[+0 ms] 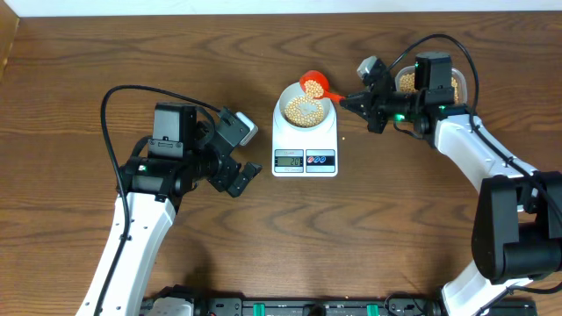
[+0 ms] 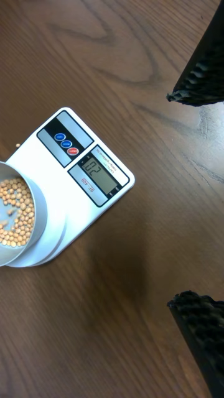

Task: Scoop item into bowl and weigh 50g on scale
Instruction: 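Tilt the scoop with the right gripper to pour soybeans into the bowl, then move the empty scoop right back toward the soybean tub, then dip the red scoop into the soybeans with the right gripper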

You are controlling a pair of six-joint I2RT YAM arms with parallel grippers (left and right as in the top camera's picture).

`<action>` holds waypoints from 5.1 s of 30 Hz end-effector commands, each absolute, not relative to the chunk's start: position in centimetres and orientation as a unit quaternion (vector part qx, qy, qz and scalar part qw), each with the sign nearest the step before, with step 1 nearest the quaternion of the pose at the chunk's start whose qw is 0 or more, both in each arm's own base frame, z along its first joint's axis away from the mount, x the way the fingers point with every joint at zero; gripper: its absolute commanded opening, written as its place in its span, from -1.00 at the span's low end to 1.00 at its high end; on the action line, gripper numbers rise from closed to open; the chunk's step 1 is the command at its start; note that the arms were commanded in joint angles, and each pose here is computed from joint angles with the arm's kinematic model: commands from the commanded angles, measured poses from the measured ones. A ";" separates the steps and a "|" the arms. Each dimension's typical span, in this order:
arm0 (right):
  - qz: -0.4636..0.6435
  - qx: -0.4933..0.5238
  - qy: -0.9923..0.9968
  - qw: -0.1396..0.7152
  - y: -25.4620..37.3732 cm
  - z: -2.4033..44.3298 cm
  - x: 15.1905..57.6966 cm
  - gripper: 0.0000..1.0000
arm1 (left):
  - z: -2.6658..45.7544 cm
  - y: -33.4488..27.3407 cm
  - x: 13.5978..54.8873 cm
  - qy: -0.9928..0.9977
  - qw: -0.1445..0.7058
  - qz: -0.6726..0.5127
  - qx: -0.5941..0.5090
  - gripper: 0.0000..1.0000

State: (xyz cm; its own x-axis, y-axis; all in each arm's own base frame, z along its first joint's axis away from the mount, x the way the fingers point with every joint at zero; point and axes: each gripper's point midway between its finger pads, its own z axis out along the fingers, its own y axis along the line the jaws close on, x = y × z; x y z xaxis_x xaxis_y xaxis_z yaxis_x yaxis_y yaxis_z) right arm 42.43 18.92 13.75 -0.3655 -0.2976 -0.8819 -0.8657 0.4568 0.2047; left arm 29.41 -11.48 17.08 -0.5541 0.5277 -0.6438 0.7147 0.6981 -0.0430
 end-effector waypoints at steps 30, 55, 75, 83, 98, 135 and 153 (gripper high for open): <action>0.326 -0.416 0.732 0.430 19.7 14.5 42.8 -0.98 | 18.0 -11.3 29.8 0.864 0.319 -0.142 0.363 0.96; 0.256 -0.464 0.731 0.430 20.5 14.0 42.4 -0.98 | 18.0 -11.3 29.8 0.864 0.319 -0.142 0.363 0.96; 0.191 -0.479 0.737 0.437 19.9 15.5 42.1 -0.98 | 18.0 -11.3 29.8 0.864 0.319 -0.142 0.363 0.96; 0.173 -0.502 0.719 0.448 20.4 16.0 42.1 -0.98 | 18.0 -11.3 29.8 0.864 0.319 -0.142 0.363 0.96; 0.038 -0.182 0.841 0.509 5.3 23.8 45.5 -0.97 | 18.0 -11.3 29.8 0.864 0.319 -0.142 0.363 0.96; -0.209 -0.141 0.926 0.281 -4.3 11.6 43.5 -0.97 | 18.0 -11.3 29.8 0.864 0.319 -0.142 0.363 0.95; -0.183 -0.153 0.936 0.260 -3.0 8.6 43.9 -0.98 | 18.0 -11.3 29.8 0.864 0.319 -0.142 0.363 0.96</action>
